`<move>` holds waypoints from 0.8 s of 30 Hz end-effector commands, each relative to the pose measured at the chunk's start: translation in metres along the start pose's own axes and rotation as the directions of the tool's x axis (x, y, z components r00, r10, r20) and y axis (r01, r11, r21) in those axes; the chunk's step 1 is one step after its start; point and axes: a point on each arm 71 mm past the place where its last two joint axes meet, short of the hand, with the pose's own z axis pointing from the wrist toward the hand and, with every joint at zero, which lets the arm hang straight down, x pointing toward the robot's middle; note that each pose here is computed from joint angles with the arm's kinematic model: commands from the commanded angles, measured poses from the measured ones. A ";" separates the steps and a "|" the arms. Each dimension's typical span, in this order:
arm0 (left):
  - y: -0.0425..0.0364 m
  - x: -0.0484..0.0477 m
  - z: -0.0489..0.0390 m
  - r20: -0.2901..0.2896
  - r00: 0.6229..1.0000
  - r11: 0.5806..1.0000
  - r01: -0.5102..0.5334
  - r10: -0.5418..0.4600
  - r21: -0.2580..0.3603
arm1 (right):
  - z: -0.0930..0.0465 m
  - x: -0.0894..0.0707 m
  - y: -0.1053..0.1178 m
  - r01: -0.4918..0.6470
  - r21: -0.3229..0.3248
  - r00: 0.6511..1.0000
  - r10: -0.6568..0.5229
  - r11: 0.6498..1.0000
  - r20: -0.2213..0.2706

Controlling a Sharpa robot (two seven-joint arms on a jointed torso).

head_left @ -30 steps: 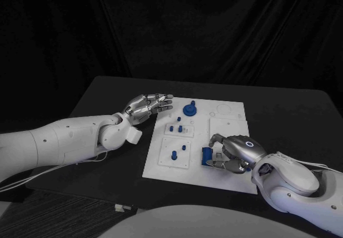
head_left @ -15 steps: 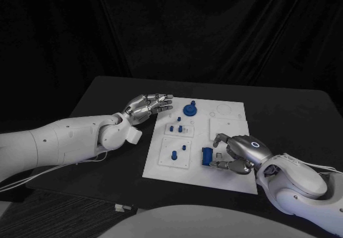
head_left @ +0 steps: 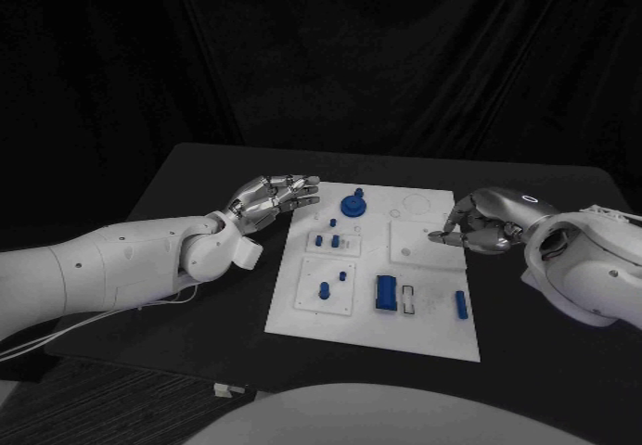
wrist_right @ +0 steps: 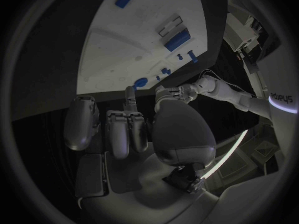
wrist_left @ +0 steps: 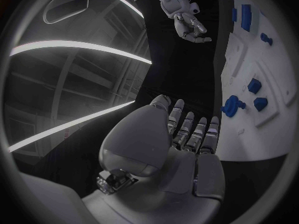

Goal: Assemble the parts on the task board

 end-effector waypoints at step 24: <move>-0.0167 0.0079 -0.0006 0.039 0.941 0.908 -0.334 0.336 0.253 | 0.008 0.010 -0.027 0.093 0.238 0.914 0.011 0.967 -0.405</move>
